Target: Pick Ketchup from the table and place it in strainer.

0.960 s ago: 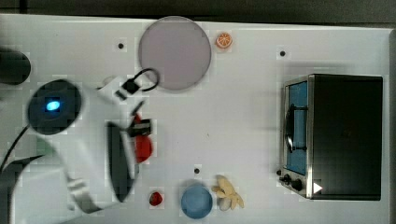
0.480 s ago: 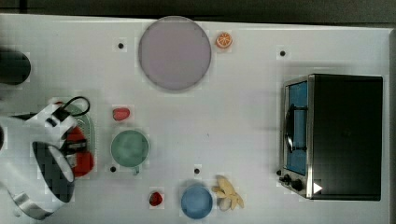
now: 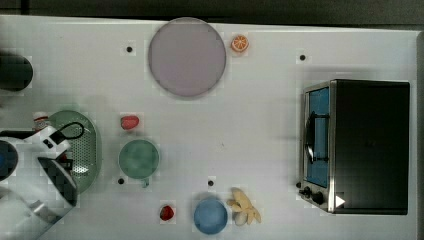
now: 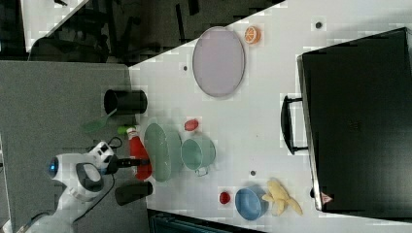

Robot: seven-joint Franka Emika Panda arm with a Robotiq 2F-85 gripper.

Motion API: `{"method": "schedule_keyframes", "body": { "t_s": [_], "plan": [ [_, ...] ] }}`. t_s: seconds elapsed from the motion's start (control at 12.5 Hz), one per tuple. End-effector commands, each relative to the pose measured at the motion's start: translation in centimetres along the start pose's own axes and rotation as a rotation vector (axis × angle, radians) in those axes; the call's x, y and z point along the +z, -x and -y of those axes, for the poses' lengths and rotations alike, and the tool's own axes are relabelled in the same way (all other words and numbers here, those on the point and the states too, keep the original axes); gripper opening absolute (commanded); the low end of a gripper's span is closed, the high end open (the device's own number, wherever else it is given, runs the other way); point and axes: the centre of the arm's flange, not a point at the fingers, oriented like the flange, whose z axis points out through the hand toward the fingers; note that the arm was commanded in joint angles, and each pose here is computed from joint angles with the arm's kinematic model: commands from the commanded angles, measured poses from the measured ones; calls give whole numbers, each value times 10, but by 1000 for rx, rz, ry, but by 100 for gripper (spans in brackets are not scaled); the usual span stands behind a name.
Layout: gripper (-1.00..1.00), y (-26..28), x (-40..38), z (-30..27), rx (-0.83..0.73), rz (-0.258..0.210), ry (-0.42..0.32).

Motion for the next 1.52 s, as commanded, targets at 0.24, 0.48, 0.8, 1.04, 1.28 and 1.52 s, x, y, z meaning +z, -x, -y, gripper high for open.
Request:
{"method": "schedule_keyframes", "body": {
  "t_s": [0.24,0.48,0.8,1.04,1.28,1.52],
  "plan": [
    [100,-12,-2,-11,132,-56,-5],
    [100,-30,-48,-19,175,-147,-27],
    [100,-68,-141,-72,298,-313,-16],
    [100,-91,-217,-146,464,-344,90],
    [100,-96,-295,-219,607,-311,180],
    [100,-86,-361,-273,741,-265,213]
  ]
}}
